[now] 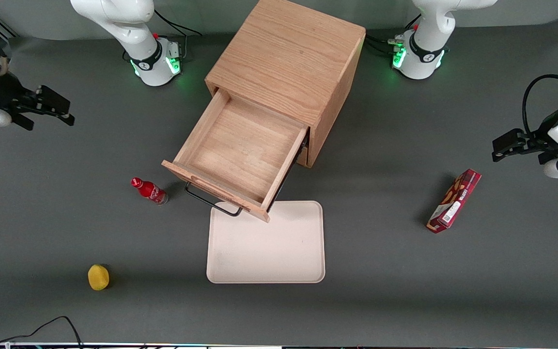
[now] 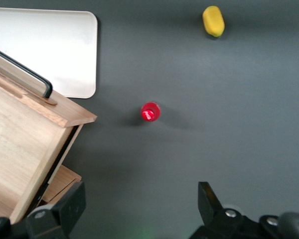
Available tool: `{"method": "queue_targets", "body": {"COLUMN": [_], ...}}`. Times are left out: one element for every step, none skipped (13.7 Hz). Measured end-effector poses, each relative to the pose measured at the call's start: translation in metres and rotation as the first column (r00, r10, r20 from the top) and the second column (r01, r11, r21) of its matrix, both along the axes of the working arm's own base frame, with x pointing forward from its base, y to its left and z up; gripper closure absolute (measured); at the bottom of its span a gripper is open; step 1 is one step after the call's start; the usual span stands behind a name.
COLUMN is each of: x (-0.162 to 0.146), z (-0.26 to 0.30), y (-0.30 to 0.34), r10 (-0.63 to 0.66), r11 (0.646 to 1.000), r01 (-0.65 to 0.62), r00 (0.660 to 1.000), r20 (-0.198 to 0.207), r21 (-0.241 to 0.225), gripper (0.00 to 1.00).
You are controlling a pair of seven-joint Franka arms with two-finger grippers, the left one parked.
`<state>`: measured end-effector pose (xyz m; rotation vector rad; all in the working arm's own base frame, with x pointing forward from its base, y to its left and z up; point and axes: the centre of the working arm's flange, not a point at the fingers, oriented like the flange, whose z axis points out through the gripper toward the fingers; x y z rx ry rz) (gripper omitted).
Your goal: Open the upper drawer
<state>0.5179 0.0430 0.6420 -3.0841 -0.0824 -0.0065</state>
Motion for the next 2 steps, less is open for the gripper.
{"method": "queue_targets", "body": {"x": [0.0027,0.0054], "z": [-0.0034,-0.0078], "y": [0.0009,-0.0009], "r10": [0.004,0.002], "r11": [1.0,1.0], "r01": [-0.004,-0.002], "r00": [1.0,1.0], "r20": [-0.007,-0.017], "r21": [0.005,0.008], "gripper": [0.0,0.0]}}
